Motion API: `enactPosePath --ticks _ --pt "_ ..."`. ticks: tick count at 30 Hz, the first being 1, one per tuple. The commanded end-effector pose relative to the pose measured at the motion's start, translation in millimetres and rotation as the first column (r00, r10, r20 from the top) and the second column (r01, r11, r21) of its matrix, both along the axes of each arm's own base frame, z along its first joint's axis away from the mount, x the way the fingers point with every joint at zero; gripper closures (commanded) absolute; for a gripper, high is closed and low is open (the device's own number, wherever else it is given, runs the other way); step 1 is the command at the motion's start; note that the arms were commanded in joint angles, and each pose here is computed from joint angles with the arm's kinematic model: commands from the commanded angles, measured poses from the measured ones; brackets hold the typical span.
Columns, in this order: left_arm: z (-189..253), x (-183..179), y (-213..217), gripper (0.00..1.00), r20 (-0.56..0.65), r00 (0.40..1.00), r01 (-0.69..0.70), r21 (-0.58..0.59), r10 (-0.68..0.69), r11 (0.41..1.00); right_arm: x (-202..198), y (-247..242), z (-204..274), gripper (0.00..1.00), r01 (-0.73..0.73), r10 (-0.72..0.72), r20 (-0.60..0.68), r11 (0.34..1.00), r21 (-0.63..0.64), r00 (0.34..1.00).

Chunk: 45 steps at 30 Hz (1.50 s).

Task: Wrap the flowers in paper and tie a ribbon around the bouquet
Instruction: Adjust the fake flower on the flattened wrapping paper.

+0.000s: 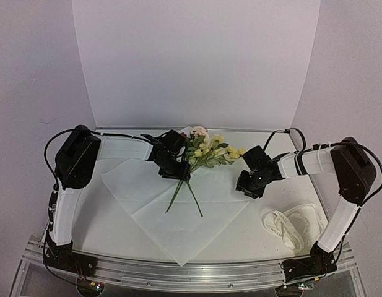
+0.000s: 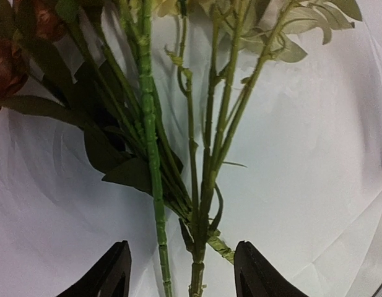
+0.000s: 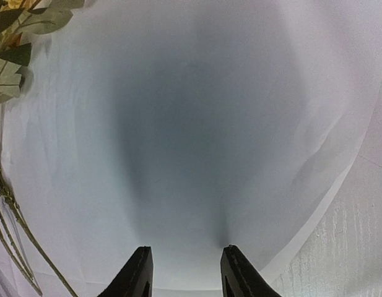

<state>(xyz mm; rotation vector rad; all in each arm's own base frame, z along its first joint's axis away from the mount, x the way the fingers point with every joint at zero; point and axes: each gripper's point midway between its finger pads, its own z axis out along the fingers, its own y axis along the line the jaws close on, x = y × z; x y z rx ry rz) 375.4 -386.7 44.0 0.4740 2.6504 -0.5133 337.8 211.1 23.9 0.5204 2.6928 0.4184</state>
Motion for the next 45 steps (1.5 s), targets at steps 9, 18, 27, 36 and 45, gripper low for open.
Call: enactPosePath --ticks 9,18,27,36,45 --pt "-5 5 -3 0.66 0.004 1.0 0.021 0.015 -0.021 1.0 -10 -5 -16 0.62 0.024 -0.025 -0.028 0.999 -0.021 0.999" --pt "-13 7 -4 0.84 0.017 0.999 0.038 0.021 -0.038 0.999 -13 -6 -18 0.62 0.026 -0.027 -0.032 0.999 -0.027 0.999" --pt "-4 12 -4 1.0 0.073 0.996 0.042 0.008 -0.043 0.999 -17 -8 -21 0.62 0.028 -0.029 -0.038 0.999 -0.035 0.999" --pt "47 17 -7 1.0 0.167 0.985 0.048 -0.058 -0.038 0.997 -23 -13 -27 0.64 0.053 -0.055 -0.051 0.997 -0.053 0.997" --pt "80 20 -6 1.0 0.199 0.98 0.041 -0.12 -0.016 0.992 -32 -17 -35 0.66 0.081 -0.086 -0.071 0.995 -0.063 0.994"
